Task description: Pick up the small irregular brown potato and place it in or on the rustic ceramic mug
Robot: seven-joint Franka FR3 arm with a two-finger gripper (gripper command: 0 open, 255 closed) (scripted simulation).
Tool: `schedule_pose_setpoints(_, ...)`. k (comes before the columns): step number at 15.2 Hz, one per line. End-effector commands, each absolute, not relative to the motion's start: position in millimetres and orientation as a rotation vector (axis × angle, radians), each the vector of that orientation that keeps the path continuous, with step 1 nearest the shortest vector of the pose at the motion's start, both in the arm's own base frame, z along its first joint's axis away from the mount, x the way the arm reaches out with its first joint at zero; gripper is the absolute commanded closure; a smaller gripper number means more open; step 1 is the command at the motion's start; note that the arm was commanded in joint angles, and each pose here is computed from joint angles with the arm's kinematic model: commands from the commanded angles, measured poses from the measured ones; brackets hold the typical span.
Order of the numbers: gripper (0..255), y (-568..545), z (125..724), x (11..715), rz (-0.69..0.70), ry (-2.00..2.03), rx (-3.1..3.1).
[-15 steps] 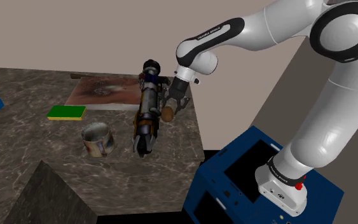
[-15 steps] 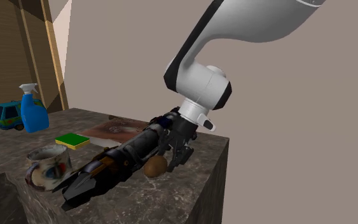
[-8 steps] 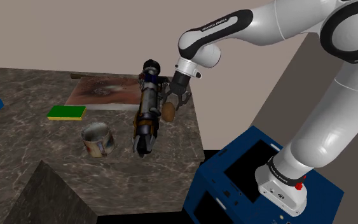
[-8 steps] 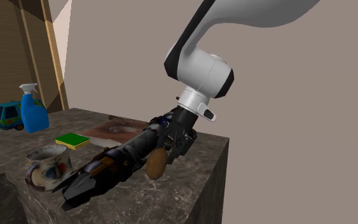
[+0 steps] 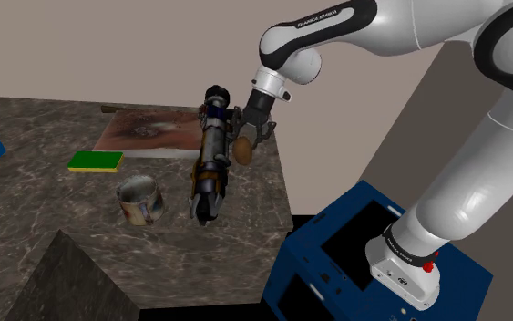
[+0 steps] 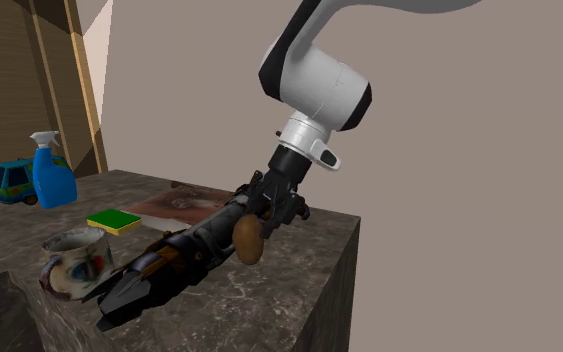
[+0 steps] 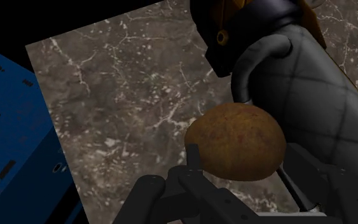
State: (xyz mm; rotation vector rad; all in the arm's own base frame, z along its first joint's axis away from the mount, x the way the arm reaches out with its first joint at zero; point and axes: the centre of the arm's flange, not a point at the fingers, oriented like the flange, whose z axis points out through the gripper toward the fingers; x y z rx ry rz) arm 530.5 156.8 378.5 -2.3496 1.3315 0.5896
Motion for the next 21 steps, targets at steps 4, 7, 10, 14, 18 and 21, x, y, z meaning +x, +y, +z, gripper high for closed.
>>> schedule_pose_setpoints(4,255,156,405,531,0.59,1.332,-2.35)
schedule_pose_setpoints(7,255,156,421,531,0.59,1.332,-2.35)
schedule_pose_setpoints(10,255,156,437,531,0.59,1.332,-2.35)
schedule_pose_setpoints(14,255,156,458,531,0.59,1.332,-2.35)
schedule_pose_setpoints(18,255,169,471,531,0.59,1.332,-2.35)
schedule_pose_setpoints(21,255,209,471,531,0.59,1.332,-2.35)
